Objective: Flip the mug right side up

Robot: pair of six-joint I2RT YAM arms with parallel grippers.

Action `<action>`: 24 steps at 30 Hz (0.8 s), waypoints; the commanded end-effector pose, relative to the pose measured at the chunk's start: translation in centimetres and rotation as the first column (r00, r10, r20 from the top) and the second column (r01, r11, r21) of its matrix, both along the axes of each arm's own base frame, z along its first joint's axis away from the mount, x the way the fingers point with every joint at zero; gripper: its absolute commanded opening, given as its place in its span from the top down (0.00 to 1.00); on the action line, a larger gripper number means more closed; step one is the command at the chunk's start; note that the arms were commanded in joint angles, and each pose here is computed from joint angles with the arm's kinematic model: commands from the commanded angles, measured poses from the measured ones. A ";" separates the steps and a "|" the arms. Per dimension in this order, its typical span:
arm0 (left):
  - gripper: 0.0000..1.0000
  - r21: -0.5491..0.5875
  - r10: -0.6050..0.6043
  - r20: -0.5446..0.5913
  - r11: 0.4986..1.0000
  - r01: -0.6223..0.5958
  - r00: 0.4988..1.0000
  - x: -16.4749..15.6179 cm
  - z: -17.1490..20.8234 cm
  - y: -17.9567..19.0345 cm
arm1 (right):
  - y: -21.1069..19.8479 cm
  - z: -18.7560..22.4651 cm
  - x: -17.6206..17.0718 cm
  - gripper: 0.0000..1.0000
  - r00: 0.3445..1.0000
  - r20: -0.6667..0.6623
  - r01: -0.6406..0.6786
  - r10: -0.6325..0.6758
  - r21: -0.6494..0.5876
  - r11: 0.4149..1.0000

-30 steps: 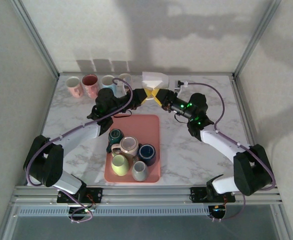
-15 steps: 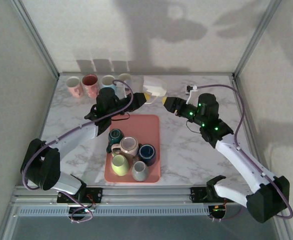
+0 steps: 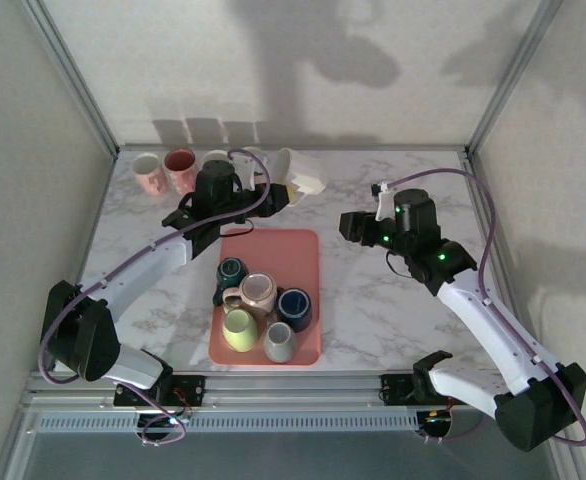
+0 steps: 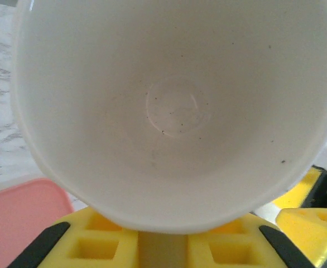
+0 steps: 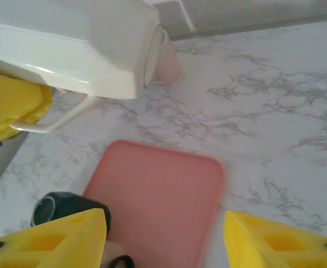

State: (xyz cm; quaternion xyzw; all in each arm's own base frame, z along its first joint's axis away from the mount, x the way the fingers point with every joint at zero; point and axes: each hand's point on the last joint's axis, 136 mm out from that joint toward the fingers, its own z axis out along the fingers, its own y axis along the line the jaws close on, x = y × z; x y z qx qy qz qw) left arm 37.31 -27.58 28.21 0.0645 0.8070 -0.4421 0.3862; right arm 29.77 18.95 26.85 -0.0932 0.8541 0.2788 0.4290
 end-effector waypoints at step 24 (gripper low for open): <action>1.00 0.537 0.497 0.019 0.727 -0.428 0.868 3.9 -4.4 15.3 | 0.5 -1.8 1.6 0.41 0.995 -0.099 -0.013 0.004 -0.083 0.996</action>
